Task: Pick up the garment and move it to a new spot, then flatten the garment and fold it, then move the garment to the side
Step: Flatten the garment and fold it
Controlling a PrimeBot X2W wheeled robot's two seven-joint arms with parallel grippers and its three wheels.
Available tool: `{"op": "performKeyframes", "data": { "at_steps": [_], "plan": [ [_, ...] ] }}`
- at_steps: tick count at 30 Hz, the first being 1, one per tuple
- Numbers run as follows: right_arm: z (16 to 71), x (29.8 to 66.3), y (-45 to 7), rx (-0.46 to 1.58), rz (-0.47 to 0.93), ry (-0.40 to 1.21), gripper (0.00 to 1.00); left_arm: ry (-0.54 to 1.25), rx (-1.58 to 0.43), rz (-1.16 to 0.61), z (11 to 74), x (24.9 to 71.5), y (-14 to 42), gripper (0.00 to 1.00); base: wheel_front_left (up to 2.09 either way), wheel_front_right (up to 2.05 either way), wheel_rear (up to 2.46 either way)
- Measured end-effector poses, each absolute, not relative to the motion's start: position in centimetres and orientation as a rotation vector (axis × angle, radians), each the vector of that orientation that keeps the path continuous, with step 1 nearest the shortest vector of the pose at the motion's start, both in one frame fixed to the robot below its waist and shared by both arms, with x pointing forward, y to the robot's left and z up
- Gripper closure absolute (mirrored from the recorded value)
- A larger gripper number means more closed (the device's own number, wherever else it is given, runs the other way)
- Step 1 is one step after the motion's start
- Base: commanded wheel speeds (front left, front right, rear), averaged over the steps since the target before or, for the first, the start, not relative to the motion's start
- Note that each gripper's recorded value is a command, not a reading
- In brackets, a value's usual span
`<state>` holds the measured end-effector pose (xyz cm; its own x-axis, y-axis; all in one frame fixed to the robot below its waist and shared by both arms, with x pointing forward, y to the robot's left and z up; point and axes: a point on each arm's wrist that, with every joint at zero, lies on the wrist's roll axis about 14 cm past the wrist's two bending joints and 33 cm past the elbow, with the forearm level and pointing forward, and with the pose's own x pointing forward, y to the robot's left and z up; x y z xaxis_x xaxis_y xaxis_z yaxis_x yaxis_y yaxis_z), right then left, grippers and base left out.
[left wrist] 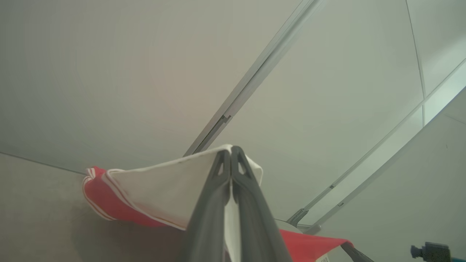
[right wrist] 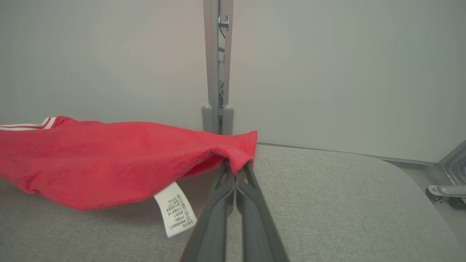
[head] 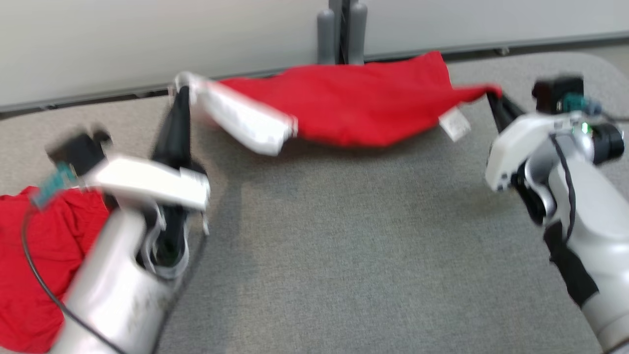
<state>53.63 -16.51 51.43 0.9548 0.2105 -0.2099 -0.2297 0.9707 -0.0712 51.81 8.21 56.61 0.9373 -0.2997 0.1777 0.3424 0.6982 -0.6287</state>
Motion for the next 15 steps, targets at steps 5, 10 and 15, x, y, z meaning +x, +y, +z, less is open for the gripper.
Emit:
{"op": "performKeyframes", "data": {
  "at_steps": [5,10,15],
  "plan": [
    [48.5,49.8,-17.5,-0.001,0.198,0.281,1.00,0.097,-0.888,-0.230,51.3,45.6,9.0,1.00,0.00,0.00,0.00],
    [46.7,46.6,-17.6,0.023,0.206,0.343,1.00,0.175,-0.994,-0.142,49.6,40.5,9.8,1.00,0.00,0.00,0.00],
    [45.0,43.8,-18.3,0.019,0.204,0.425,1.00,0.283,-1.129,-0.070,48.3,36.4,10.6,1.00,0.00,0.00,0.00]
  ]
}}
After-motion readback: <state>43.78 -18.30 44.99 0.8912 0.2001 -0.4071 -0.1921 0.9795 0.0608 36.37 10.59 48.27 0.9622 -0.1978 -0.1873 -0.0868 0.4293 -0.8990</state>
